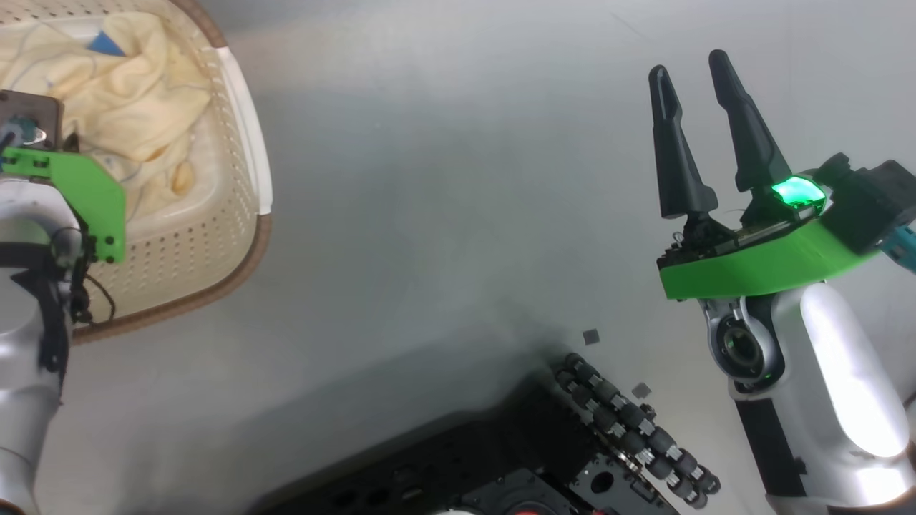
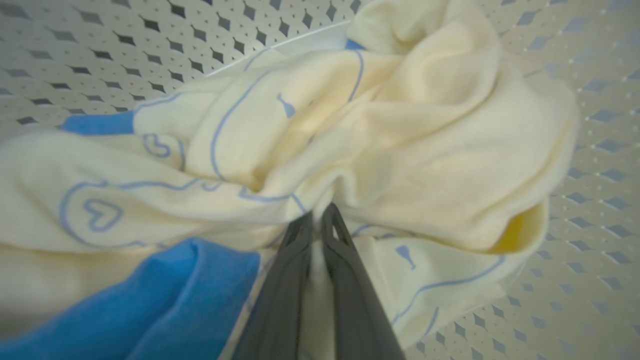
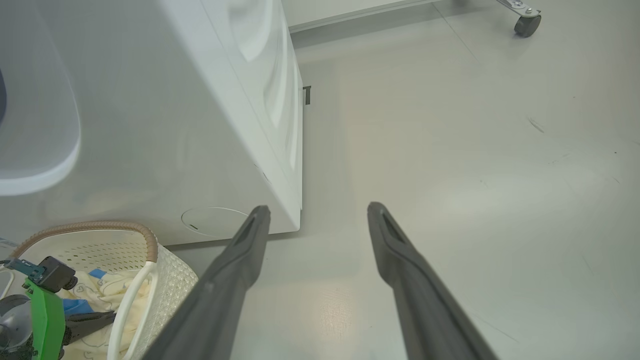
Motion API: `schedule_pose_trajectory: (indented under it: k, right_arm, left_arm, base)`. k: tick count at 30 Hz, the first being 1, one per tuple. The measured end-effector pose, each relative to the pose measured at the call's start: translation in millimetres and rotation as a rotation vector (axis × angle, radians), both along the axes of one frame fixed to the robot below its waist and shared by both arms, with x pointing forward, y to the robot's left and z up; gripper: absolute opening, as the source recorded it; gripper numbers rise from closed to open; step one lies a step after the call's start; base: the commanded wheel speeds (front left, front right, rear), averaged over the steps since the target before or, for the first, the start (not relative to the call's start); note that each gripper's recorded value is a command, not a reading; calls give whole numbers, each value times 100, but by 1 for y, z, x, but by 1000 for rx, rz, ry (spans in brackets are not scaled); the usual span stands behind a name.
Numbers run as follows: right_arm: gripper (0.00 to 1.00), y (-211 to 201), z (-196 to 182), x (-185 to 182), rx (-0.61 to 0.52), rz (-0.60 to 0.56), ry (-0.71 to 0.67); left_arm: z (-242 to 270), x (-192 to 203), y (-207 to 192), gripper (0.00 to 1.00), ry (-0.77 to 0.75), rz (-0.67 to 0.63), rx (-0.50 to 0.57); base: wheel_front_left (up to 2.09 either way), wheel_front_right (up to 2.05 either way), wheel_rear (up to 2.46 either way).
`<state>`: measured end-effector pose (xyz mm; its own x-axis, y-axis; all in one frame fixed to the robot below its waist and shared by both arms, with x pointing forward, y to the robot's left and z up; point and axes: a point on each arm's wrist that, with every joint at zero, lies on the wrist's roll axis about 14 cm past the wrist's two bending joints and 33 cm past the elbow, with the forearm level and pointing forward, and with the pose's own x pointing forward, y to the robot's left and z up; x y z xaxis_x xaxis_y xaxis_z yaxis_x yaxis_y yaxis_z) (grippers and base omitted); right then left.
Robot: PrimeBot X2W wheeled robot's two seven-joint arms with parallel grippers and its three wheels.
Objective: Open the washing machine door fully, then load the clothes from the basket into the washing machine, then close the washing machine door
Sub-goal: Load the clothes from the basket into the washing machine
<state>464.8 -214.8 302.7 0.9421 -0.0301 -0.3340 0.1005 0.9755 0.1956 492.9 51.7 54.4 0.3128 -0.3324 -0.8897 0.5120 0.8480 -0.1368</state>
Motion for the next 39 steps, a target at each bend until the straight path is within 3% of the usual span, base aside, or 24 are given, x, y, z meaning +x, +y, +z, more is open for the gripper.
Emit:
schedule_pose_trajectory:
  k: [16,29,39]
  right_arm:
    - [100,15,46,16,-2,39,-126]
    - [100,25,91,1,-10,59,-201]
    - [100,31,136,-26,-3,63,-279]
  left_arm:
    - [81,5,6,0,-229,218,-174]
    - [156,-21,10,0,-320,363,-304]
    - [239,-42,27,0,-484,481,-397]
  base:
    - [0,0,0]
    - [0,0,0]
    - [0,0,0]
